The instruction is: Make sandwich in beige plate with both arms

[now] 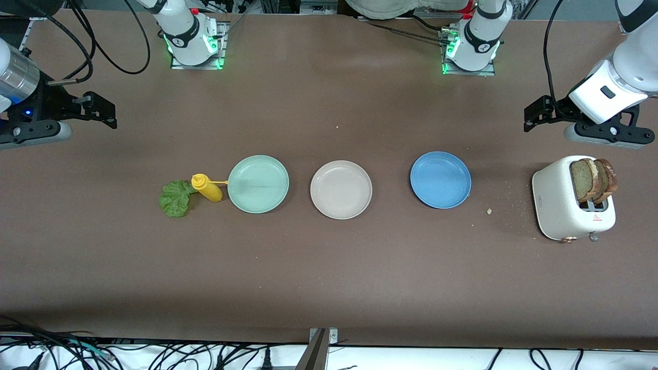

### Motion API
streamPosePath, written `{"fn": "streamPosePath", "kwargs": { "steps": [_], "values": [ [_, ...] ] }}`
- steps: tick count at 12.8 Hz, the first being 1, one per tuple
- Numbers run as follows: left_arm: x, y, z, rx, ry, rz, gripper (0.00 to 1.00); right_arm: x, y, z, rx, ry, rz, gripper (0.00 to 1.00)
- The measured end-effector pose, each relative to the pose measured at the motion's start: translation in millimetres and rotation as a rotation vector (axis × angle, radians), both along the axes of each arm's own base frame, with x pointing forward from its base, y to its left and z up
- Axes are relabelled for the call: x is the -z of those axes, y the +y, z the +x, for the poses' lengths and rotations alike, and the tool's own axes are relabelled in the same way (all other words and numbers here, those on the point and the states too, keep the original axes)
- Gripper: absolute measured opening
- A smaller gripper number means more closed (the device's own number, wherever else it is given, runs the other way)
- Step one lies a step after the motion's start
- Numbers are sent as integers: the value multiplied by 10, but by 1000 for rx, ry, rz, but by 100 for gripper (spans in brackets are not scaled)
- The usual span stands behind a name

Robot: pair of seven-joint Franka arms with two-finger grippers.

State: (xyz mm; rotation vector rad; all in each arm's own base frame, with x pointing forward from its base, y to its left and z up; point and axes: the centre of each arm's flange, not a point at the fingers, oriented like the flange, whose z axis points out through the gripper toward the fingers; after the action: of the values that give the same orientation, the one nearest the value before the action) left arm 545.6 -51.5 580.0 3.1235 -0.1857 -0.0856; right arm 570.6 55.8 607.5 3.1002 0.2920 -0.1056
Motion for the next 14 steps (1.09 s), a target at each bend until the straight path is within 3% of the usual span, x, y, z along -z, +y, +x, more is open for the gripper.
{"fn": "streamPosePath", "kwargs": {
  "steps": [14],
  "values": [
    [0,0,0,-2,0,0,100,25,-22,17,7,3,-1,100]
  ]
}}
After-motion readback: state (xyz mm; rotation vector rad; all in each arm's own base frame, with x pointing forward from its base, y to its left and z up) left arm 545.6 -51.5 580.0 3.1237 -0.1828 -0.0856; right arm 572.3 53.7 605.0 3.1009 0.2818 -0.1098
